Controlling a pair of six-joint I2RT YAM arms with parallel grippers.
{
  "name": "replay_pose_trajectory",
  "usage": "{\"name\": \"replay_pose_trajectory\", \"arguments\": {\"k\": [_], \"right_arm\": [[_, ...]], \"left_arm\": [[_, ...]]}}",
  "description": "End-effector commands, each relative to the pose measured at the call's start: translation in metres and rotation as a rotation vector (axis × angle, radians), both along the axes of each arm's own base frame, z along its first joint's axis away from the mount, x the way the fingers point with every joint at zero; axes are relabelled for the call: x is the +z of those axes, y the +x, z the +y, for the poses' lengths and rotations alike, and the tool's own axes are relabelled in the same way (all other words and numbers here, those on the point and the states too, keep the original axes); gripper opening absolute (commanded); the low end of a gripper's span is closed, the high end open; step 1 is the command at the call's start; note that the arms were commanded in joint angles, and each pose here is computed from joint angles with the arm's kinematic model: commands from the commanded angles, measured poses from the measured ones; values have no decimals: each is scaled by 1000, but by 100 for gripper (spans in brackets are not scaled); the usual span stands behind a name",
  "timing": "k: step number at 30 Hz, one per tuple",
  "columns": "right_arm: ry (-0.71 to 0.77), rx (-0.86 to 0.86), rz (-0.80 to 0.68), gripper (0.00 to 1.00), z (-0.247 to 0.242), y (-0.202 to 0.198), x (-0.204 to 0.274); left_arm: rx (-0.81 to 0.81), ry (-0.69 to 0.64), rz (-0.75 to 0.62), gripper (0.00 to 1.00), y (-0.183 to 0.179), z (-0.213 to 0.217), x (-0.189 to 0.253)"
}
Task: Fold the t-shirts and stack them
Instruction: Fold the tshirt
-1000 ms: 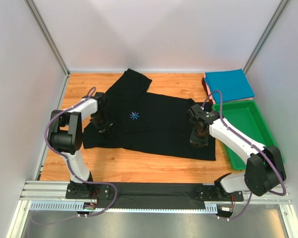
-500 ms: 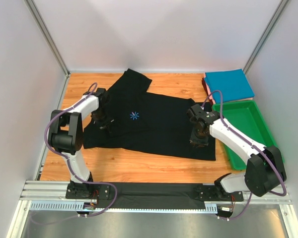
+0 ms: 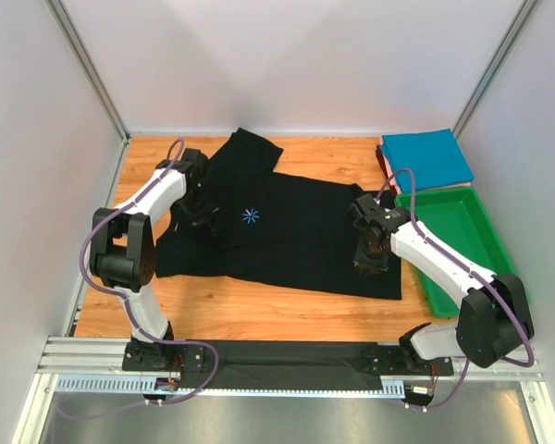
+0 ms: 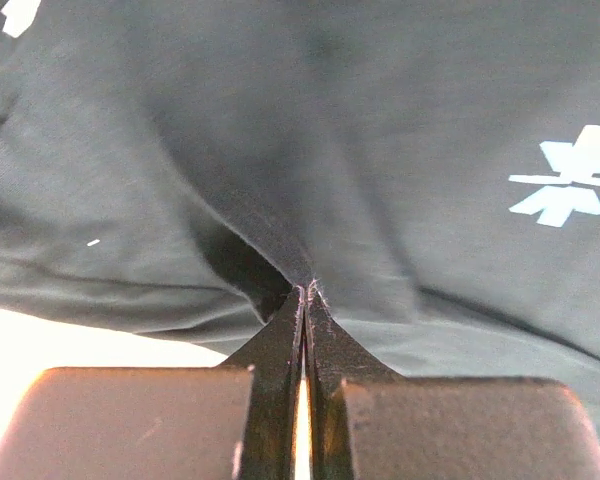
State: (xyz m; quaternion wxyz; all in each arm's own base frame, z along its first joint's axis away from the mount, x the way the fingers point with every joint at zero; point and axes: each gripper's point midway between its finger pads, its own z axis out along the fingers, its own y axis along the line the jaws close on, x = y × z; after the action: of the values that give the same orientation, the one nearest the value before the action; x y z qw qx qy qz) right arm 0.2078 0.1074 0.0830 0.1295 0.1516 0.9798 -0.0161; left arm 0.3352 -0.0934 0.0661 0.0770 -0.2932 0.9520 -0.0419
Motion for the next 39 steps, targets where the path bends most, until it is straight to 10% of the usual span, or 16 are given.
{"name": "replay_pose_trajectory", "arguments": {"k": [1,27,31,39], "right_arm": [[23,10,-49,21,4,7,9],[69,59,-32,22,26,27,12],[227,135,-152,25,66,66,36],[491,401,-293,32,187,160,73]], "left_arm": [[-85,-38,-119,0,30,-23,24],[-537,-123,-288,0,122,-120,20],[-517,-63,-275,32,124,-100,37],[-320,60,-264,40,131,-3,76]]}}
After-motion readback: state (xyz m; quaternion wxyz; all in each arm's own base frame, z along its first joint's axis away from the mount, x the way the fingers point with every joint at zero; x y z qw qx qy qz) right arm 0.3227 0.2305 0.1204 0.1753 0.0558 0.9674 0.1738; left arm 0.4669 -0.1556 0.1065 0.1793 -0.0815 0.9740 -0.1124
